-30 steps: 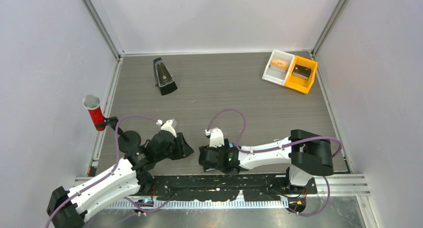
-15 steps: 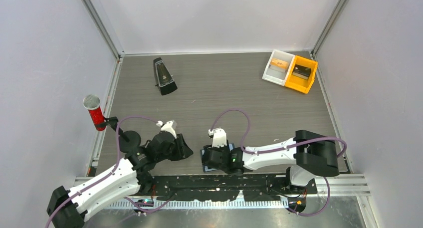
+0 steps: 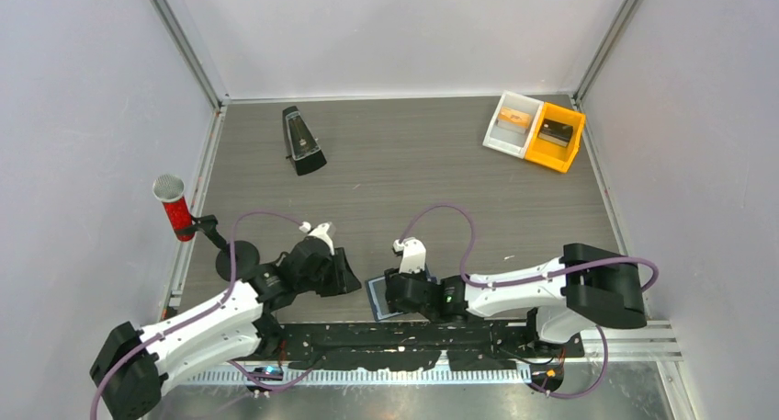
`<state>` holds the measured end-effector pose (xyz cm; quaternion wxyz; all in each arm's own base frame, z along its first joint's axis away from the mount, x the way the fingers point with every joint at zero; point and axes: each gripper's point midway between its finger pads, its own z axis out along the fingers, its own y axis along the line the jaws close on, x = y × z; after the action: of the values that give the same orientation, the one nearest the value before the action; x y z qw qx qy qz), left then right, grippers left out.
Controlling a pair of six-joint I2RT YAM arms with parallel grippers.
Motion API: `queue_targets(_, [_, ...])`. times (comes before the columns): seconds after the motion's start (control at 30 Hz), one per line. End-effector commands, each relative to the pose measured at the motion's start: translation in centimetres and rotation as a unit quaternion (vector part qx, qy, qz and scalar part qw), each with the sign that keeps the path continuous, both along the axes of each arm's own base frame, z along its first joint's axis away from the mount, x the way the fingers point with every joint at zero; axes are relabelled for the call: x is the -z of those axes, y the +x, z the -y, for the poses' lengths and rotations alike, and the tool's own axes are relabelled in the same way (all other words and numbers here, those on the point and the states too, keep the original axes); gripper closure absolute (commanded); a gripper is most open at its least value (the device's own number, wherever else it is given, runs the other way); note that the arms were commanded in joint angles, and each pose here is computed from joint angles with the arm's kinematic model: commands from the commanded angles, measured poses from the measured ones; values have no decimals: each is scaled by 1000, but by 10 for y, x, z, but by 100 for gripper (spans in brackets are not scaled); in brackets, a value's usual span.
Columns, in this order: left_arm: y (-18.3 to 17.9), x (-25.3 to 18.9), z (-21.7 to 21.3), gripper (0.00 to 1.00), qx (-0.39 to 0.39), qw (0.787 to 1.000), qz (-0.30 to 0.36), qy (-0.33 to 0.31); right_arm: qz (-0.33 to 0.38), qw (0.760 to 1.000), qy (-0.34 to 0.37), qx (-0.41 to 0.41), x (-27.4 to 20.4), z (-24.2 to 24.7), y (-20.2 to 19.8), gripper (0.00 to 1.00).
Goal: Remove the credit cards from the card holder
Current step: Remove the credit card from the card holder.
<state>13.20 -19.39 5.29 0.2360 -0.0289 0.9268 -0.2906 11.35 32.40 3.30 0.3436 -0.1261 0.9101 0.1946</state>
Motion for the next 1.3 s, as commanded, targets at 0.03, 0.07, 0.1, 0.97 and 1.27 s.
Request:
queue_targets(0.03, [11, -26, 36, 64, 35, 997, 14, -63, 11, 997, 71, 7, -23, -8, 5, 50])
queue_targets(0.07, [11, -26, 40, 64, 40, 997, 10, -67, 11, 997, 75, 8, -23, -5, 5, 51])
queue_targets(0.1, [11, -26, 43, 64, 44, 997, 7, -70, 12, 997, 81, 10, -24, -4, 6, 51])
queue_targets(0.97, [11, -24, 81, 67, 83, 995, -17, -52, 57, 995, 36, 72, -20, 76, 21, 52])
queue_targets(1.27, [5, -33, 93, 66, 96, 994, -6, -59, 69, 995, 64, 47, -57, 74, 20, 55])
